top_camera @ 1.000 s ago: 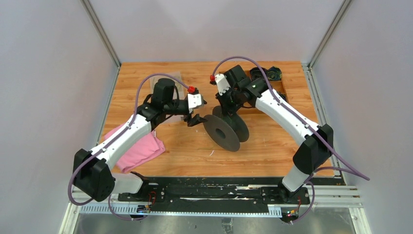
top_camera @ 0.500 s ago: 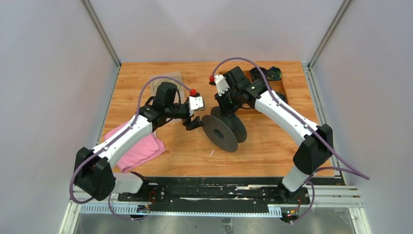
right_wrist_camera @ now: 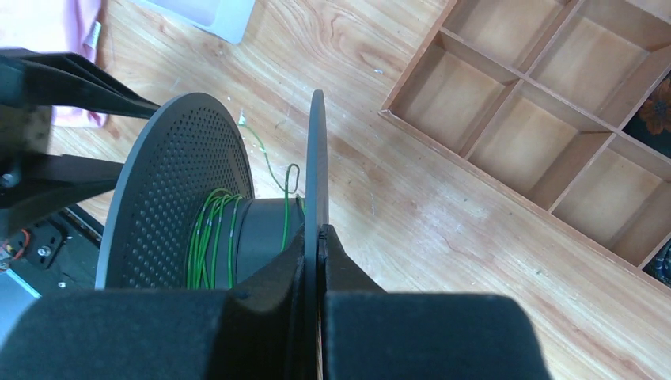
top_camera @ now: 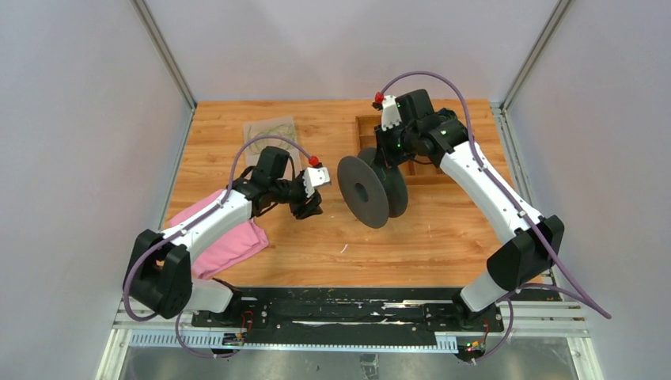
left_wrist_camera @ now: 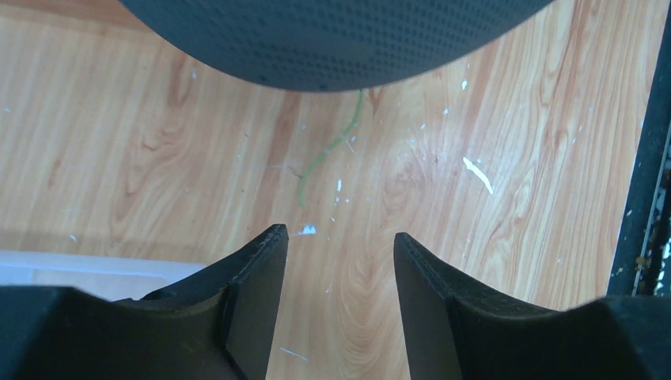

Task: Wrap the cables
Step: Wrap the cable around the cable reel.

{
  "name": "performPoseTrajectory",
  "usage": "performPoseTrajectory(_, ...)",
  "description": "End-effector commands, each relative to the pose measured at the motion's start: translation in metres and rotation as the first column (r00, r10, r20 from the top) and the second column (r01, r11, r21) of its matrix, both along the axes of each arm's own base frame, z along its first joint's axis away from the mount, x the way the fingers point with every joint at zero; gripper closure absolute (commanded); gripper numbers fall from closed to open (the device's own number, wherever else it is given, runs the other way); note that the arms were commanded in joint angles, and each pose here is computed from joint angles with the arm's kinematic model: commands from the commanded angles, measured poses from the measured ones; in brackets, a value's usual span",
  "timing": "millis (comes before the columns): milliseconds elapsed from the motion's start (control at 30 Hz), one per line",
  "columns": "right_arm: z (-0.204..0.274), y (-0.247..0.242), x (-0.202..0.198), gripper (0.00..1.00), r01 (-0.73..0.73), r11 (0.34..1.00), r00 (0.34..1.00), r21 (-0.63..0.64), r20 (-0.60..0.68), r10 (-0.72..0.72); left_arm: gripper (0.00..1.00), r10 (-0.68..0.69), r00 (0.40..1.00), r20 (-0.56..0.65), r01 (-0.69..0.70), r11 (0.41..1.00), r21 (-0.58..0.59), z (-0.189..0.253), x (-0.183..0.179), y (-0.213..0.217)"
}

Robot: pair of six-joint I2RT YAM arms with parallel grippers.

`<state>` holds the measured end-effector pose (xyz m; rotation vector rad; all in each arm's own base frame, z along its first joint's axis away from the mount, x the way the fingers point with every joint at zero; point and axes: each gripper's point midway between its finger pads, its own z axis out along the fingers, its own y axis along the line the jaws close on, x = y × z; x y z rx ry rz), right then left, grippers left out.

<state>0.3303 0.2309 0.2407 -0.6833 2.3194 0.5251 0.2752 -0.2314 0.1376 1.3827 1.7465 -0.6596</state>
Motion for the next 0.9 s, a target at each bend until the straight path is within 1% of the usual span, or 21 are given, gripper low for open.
performPoseTrajectory(0, 0.056, 0.002, 0.002, 0.99, 0.026, 0.99, 0.996, 0.138, 0.085, -0.038, 0.44, -0.095, 0.994, 0.051, 0.092, 0.994, 0.05, -0.017, -0.004, -0.004)
performPoseTrajectory(67, 0.063, -0.001, 0.001, 0.99, 0.028, 0.987, 0.995, 0.156, 0.091, -0.043, 0.44, -0.133, 0.988, 0.073, 0.124, 0.985, 0.116, -0.028, -0.004, -0.003)
performPoseTrajectory(100, 0.066, -0.001, 0.0, 0.99, 0.027, 0.986, 0.995, 0.163, 0.094, -0.043, 0.44, -0.132, 0.987, 0.091, 0.118, 0.983, 0.141, -0.032, 0.001, -0.002)
performPoseTrajectory(200, 0.069, 0.0, -0.004, 0.99, 0.013, 0.984, 0.995, 0.176, 0.093, -0.03, 0.45, -0.139, 0.98, 0.139, 0.114, 0.979, 0.172, -0.036, 0.012, -0.002)
performPoseTrajectory(300, 0.069, 0.001, -0.007, 0.99, 0.006, 0.982, 0.996, 0.186, 0.083, -0.022, 0.46, -0.175, 0.969, 0.177, 0.141, 0.972, 0.189, -0.039, 0.019, -0.005)
performPoseTrajectory(400, 0.07, 0.0, -0.009, 0.99, 0.001, 0.982, 0.996, 0.189, 0.085, -0.017, 0.52, -0.181, 0.967, 0.177, 0.147, 0.971, 0.191, -0.041, 0.025, -0.008)
performPoseTrajectory(533, 0.068, -0.002, -0.011, 0.99, 0.0, 0.983, 0.996, 0.186, 0.084, -0.016, 0.59, -0.192, 0.972, 0.132, 0.167, 0.969, 0.181, -0.046, 0.024, -0.013)
performPoseTrajectory(600, 0.067, -0.003, -0.011, 0.99, 0.001, 0.983, 0.997, 0.185, 0.082, -0.017, 0.59, -0.194, 0.974, 0.116, 0.172, 0.97, 0.174, -0.047, 0.022, -0.014)
performPoseTrajectory(733, 0.062, -0.003, -0.01, 0.99, 0.0, 0.984, 0.997, 0.181, 0.071, -0.013, 0.53, -0.189, 0.976, 0.107, 0.173, 0.975, 0.14, -0.043, 0.017, -0.017)
performPoseTrajectory(867, 0.057, -0.002, -0.009, 0.99, -0.002, 0.985, 0.998, 0.175, 0.059, -0.008, 0.54, -0.196, 0.976, 0.097, 0.186, 0.977, 0.101, -0.036, 0.012, -0.023)
